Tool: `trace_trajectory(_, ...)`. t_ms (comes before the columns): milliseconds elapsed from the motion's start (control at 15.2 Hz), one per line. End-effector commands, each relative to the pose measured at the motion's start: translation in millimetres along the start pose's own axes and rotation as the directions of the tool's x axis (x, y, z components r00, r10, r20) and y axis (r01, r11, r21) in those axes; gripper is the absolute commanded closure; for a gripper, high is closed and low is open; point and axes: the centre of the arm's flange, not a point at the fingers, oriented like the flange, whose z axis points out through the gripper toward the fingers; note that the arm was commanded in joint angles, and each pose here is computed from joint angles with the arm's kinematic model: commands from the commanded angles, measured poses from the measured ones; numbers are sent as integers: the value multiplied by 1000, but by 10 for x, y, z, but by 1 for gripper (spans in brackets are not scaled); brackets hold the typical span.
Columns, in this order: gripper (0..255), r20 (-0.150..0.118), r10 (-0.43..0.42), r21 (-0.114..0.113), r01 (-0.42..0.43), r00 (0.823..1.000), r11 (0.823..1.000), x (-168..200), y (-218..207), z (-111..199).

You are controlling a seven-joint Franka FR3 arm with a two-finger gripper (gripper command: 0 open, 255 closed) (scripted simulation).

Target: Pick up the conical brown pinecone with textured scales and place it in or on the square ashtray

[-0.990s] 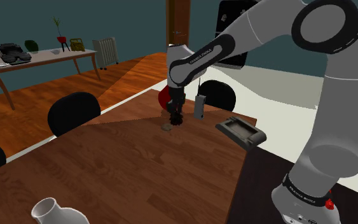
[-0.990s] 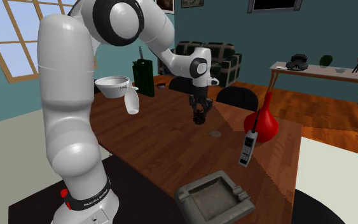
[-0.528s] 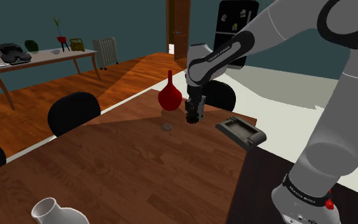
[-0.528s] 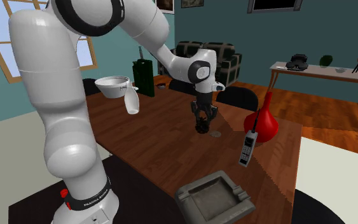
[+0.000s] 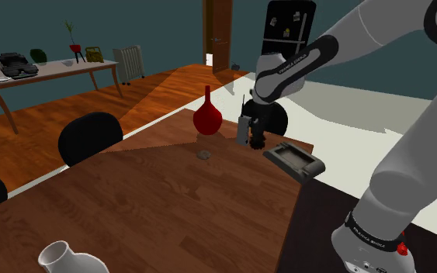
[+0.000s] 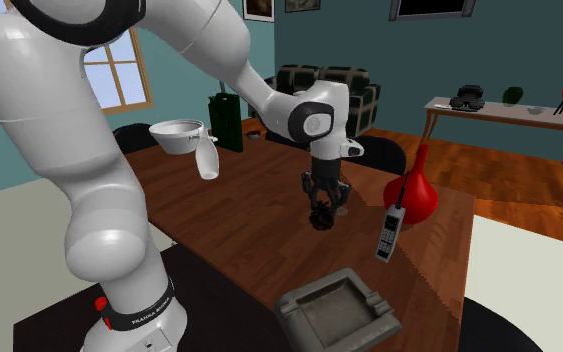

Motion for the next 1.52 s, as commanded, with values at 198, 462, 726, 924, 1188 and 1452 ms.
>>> trace_trajectory(198,255,-1,-1,1,1,1000,1000,-509,455,0)
trace_trajectory(462,255,-1,-1,1,1,1000,1000,-908,801,-2)
trace_trajectory(726,255,-1,-1,1,1,1000,1000,-1307,1147,-3)
trace_trajectory(924,255,-1,-1,1,1,1000,1000,-1606,1406,-5)
trace_trajectory(1188,255,-1,-1,1,1,1000,1000,-1695,1479,153)
trace_trajectory(1452,255,-1,-1,1,1,1000,1000,-1695,1472,364)
